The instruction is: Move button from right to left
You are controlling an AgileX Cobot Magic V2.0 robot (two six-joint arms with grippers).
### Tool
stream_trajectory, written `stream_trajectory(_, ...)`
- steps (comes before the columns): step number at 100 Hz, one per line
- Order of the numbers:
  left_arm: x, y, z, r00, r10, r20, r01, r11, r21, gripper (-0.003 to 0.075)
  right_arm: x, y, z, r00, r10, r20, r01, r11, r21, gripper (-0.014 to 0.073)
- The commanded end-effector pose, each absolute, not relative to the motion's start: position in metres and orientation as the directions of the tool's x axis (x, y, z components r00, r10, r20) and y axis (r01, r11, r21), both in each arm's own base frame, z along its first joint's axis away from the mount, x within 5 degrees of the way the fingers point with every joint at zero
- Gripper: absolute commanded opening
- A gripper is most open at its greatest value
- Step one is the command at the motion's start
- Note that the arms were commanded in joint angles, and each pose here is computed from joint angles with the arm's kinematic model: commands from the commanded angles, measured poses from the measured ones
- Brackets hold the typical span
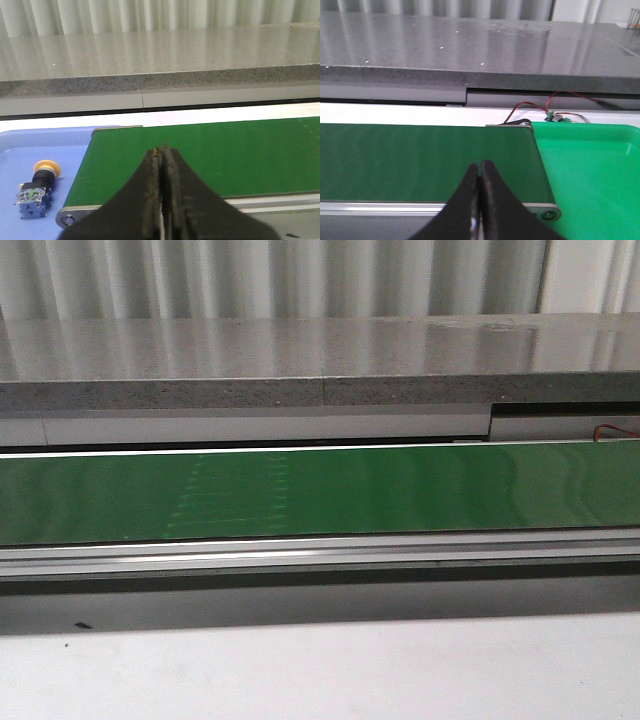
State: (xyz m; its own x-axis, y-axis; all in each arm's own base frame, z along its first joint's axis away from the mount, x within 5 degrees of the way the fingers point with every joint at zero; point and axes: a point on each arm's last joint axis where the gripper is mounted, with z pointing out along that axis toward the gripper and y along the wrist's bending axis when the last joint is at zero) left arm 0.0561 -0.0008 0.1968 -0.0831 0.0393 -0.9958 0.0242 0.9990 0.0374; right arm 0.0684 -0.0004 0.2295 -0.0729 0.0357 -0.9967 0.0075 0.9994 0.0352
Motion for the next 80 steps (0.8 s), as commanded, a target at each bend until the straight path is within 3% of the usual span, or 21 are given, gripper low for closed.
stream_trajectory(1,0.056,-0.002,0.193,-0.011,0.026,-1.0,0.032,0.999,0.025,-0.002,0.065,-0.003,0.237,0.083,0.007,-0.997,0.043,0.999,0.01,-0.0068)
stream_trajectory(20,0.056,-0.002,0.193,-0.011,0.026,-1.0,0.032,0.999,0.025,-0.0021,0.055,-0.004,0.211,0.092,0.008,-0.996,0.076,0.997,0.015,-0.0068)
stream_trajectory(80,0.056,-0.002,0.193,-0.011,0.026,-1.0,0.032,0.999,0.025,-0.002,0.054,-0.004,0.211,0.099,0.008,-0.995,0.076,0.997,0.015,-0.0068)
